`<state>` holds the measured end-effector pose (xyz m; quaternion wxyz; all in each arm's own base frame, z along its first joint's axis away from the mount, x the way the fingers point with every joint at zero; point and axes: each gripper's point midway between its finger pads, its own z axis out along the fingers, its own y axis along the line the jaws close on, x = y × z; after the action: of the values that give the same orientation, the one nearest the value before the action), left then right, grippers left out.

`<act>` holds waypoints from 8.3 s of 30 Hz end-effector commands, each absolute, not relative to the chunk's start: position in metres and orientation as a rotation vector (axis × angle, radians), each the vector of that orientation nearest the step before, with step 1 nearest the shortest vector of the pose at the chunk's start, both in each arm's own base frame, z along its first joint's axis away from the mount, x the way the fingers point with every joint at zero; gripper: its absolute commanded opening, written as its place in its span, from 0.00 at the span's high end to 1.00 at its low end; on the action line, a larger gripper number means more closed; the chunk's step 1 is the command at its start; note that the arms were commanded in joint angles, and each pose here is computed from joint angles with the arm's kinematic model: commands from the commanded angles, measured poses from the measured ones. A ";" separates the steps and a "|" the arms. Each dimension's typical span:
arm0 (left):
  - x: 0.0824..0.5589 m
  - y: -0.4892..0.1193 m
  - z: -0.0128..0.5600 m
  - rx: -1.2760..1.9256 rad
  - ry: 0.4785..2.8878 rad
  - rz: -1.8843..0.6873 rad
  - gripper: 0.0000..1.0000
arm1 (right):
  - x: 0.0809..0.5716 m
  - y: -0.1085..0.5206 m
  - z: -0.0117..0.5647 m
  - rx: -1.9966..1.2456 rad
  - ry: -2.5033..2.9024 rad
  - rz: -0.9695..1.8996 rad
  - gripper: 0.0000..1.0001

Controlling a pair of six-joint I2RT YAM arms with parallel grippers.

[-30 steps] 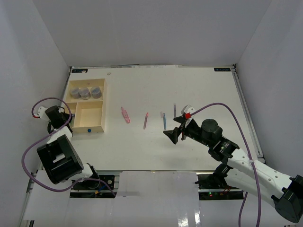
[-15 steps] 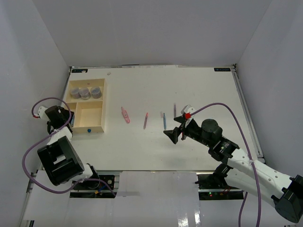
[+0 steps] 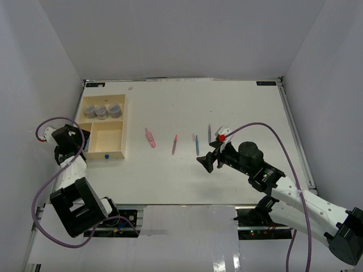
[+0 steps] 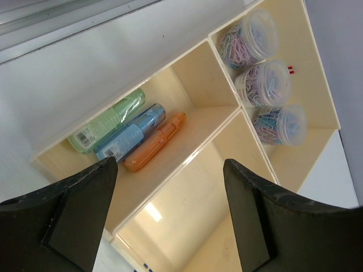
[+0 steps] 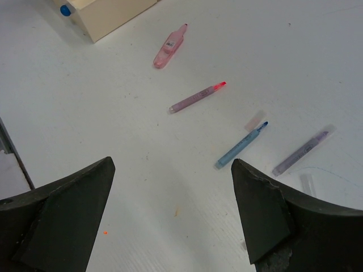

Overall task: Sort the stationery into containers
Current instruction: Place the pen in the storage box, then pick up the pen from the center of the board, then close the pen cap on the pen.

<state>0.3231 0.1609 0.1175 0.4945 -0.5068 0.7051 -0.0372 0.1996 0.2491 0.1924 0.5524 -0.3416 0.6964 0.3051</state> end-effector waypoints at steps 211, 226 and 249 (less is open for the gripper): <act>0.286 -0.259 0.260 -0.103 1.995 -1.342 0.22 | 0.254 0.354 0.230 -0.786 1.704 0.518 0.76; 0.284 -0.254 0.299 -0.058 1.906 -1.314 0.21 | 0.256 0.351 0.213 -0.742 1.592 0.537 0.79; 0.274 -0.204 0.379 -0.038 1.821 -1.005 0.13 | 0.227 0.305 0.330 -0.633 1.119 0.576 0.82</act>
<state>0.2866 -0.2103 0.3487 0.4833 -0.0339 0.7717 -0.4119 0.2298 0.3106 0.2907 0.7209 -0.3007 0.5640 0.2680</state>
